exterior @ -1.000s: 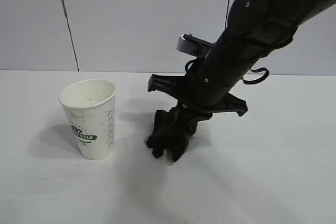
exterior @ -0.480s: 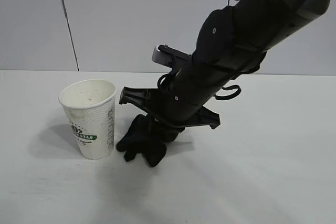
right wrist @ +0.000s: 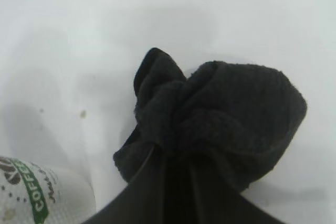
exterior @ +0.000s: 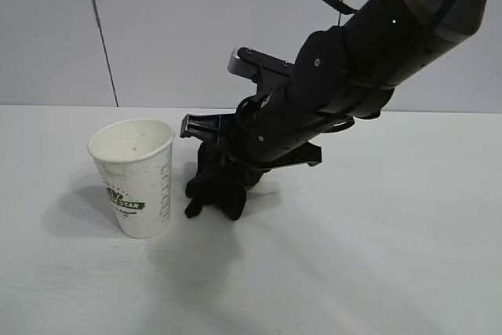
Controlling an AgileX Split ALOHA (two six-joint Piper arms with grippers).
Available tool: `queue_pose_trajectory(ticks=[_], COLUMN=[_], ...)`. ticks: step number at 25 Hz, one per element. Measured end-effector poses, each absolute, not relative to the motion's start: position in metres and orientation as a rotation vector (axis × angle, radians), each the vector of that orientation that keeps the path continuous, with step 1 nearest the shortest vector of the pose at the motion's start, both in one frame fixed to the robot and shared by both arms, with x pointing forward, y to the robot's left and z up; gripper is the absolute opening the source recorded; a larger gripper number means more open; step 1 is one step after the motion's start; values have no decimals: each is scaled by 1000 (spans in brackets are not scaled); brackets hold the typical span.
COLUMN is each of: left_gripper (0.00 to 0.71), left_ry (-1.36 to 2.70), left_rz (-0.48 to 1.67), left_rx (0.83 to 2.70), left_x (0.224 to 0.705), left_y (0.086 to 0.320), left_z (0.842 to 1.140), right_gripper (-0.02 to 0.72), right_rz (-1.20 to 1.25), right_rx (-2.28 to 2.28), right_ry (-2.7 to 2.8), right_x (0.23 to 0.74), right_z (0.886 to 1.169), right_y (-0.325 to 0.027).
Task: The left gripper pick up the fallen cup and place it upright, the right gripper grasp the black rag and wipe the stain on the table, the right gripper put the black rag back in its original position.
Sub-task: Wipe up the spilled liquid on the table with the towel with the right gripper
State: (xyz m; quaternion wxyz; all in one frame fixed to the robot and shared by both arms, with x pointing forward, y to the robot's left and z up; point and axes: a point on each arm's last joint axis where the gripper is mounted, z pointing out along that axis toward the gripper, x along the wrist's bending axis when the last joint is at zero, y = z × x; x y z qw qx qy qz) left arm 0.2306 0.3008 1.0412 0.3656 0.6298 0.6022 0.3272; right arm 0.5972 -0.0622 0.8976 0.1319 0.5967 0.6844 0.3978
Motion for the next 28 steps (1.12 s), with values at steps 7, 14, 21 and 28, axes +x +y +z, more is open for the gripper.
queue_pose_trajectory(ticks=[7, 14, 21, 28], left_gripper=[694, 694, 694, 694], left_ry=[1548, 1548, 1548, 1548], left_rz=[841, 841, 841, 841], left_rx=[1619, 1619, 1619, 1619], left_x=[231, 231, 231, 231], left_y=[301, 301, 301, 301], left_z=[1041, 1041, 1041, 1041], right_gripper=[29, 29, 29, 29], right_rz=[1094, 940, 718, 483], right_rx=[1797, 1935, 1994, 1822], right_ry=[1939, 1988, 2154, 2235], right_x=[612, 615, 607, 603], right_z=[887, 878, 896, 937], right_y=[-87, -115, -143, -192])
